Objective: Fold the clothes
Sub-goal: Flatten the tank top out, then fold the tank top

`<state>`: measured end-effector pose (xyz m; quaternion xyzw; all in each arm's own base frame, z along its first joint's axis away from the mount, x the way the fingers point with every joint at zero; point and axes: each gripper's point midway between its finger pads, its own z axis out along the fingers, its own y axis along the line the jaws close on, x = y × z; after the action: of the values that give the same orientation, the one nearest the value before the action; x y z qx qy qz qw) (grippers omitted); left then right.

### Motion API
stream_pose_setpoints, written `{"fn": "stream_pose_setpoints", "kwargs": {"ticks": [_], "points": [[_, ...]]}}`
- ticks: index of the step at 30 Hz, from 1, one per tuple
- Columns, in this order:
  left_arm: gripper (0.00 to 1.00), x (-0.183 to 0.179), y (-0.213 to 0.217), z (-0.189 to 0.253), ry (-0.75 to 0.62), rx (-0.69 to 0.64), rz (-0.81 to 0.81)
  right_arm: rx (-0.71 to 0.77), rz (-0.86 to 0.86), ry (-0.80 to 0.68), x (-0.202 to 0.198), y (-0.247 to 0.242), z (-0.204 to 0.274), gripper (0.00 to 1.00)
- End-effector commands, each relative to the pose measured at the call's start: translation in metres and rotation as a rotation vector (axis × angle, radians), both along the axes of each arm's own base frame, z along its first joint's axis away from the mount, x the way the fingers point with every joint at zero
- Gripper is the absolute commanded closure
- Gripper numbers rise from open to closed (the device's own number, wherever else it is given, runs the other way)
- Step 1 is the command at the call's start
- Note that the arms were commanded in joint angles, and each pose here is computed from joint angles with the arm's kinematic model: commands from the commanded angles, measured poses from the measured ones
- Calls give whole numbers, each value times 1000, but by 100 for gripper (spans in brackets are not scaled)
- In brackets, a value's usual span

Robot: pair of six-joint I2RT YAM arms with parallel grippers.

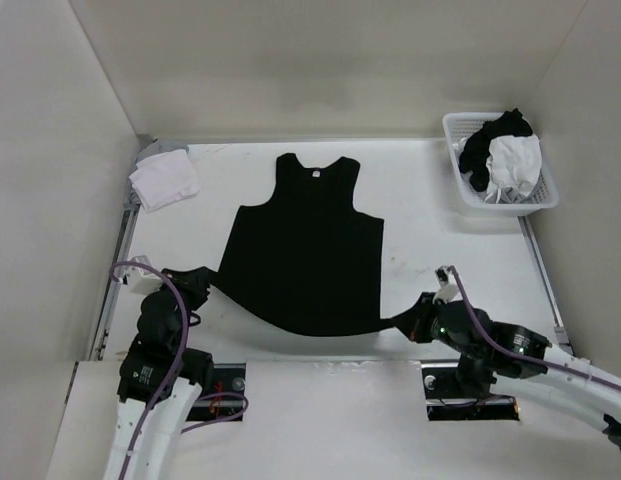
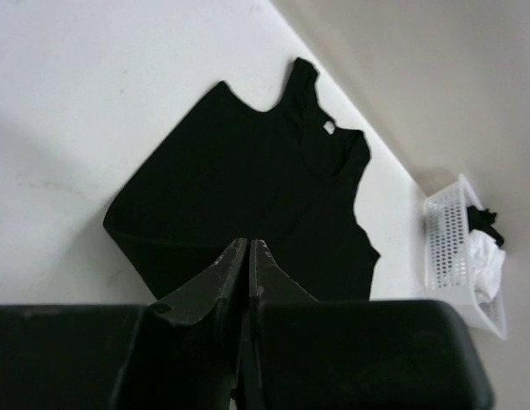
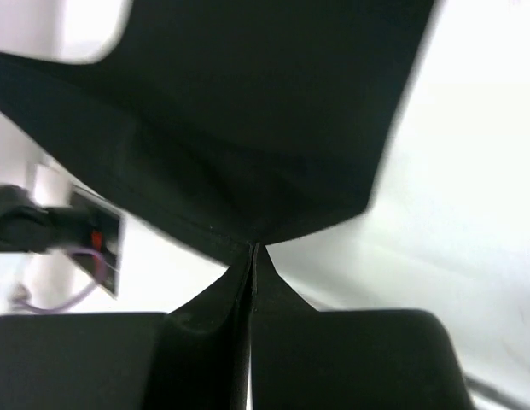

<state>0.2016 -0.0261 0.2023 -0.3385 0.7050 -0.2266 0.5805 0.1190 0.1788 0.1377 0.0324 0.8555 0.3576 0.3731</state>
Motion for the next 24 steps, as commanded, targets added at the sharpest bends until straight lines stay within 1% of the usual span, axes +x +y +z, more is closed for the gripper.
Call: {"fn": "stream_pose_setpoints", "kwargs": {"ticks": [1,4,6,8,12,15,20,24], "points": [[96,5,8,1,40,0,59,10,-132,21,9,-5,-1,100],[96,34,2,18,4,3,57,-116,-184,-54,44,-3,16,100],[96,61,-3,28,-20,10,60,-140,-191,-105,76,5,35,100],[96,89,-6,41,-45,9,72,-121,-238,-181,121,1,60,100],[96,158,-7,57,-61,10,108,-39,-315,-228,203,-13,98,100],[97,210,-9,61,-58,19,125,-32,-342,-246,256,-19,108,100],[97,288,-2,53,-39,34,153,-23,-397,-250,344,-39,120,100],[97,347,-2,56,-49,56,154,-16,-412,-229,411,-49,118,100]]}}
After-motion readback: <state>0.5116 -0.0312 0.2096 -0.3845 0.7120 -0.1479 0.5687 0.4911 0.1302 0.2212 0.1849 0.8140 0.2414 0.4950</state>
